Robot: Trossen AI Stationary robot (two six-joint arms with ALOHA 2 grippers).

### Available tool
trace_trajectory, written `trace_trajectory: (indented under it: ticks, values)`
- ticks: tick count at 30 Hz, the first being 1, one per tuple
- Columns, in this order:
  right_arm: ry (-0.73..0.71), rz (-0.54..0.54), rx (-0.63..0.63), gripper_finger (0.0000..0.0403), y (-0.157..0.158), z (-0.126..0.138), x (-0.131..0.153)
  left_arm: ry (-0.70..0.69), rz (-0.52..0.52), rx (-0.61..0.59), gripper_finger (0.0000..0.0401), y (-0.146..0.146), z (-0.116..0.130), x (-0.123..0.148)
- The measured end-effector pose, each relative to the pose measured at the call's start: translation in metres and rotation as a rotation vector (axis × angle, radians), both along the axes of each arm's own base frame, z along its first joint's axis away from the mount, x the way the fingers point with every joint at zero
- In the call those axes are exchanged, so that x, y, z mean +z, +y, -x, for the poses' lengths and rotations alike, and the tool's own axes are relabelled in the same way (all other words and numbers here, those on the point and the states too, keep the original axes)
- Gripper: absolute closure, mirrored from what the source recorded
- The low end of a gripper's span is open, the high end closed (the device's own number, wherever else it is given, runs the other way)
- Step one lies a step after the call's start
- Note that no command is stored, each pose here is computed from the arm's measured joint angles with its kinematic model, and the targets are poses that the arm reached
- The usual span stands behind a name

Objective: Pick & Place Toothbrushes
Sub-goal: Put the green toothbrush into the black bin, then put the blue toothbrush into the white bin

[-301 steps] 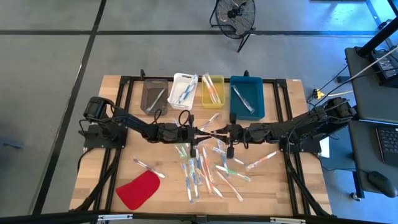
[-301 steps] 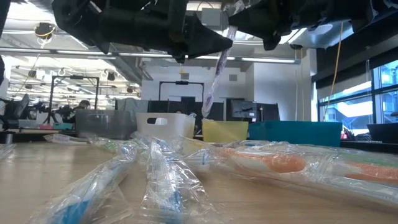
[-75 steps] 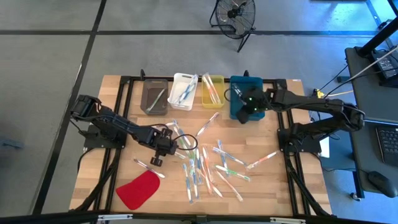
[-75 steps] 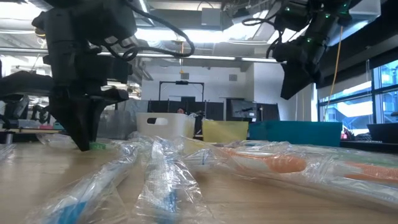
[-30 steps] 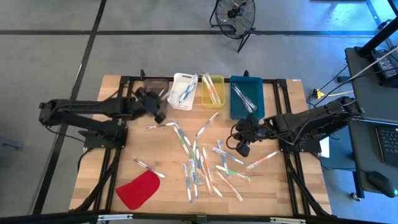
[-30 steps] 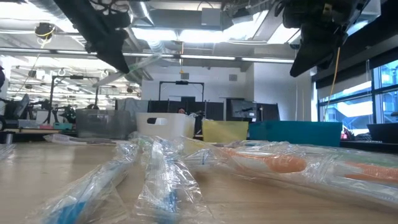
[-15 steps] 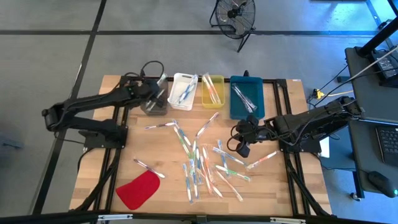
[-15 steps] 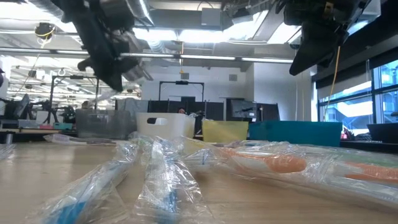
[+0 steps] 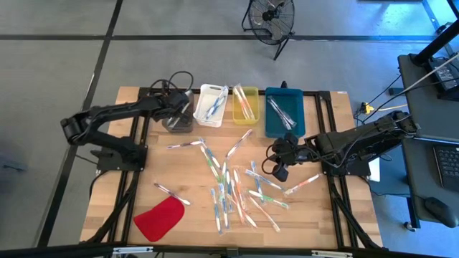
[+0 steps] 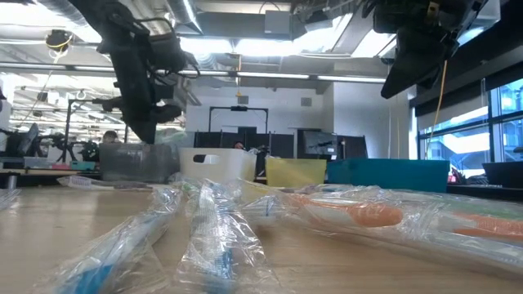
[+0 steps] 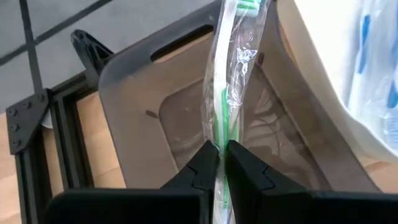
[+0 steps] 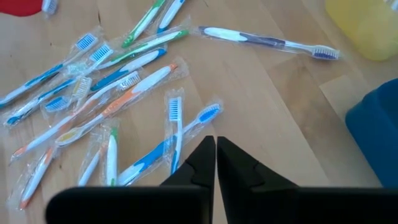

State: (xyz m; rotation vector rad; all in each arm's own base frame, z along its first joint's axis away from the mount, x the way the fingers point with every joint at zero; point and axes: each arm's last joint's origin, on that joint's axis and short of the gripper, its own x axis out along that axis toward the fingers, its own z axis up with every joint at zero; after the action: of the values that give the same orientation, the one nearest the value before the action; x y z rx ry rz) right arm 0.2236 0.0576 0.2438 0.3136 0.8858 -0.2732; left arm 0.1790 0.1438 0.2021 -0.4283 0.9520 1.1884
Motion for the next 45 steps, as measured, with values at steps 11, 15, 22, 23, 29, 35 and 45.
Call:
trace_trajectory:
  ticks: [11, 15, 22, 23, 29, 35, 45]
  values:
    - [0.0, 0.0, 0.001, 0.0386, 0.0, 0.0, 0.0, 0.09, 0.056, -0.031, 0.0381, 0.006, -0.006, -0.019]
    - [0.002, -0.003, 0.003, 0.038, 0.0, 0.0, 0.0, 0.1, 0.065, -0.034, 0.0381, 0.011, -0.007, -0.025]
    - [0.026, -0.106, 0.045, 0.0366, 0.003, 0.001, -0.001, 0.107, 0.112, -0.035, 0.0381, 0.018, -0.005, -0.033]
    - [0.03, -0.12, 0.048, 0.0363, 0.004, 0.001, -0.001, 0.107, 0.116, -0.032, 0.0381, 0.019, -0.005, -0.034]
    - [0.087, -0.141, 0.056, 0.0342, 0.005, 0.002, -0.006, 0.116, 0.131, -0.017, 0.0378, 0.024, -0.005, -0.04]
    - [0.189, -0.112, 0.071, 0.0307, 0.013, -0.003, -0.023, 0.124, 0.131, -0.033, 0.0339, 0.025, -0.006, -0.042]
    - [0.306, -0.161, 0.073, 0.0231, 0.026, -0.011, -0.047, 0.11, 0.118, -0.033, 0.0268, 0.026, -0.007, -0.041]
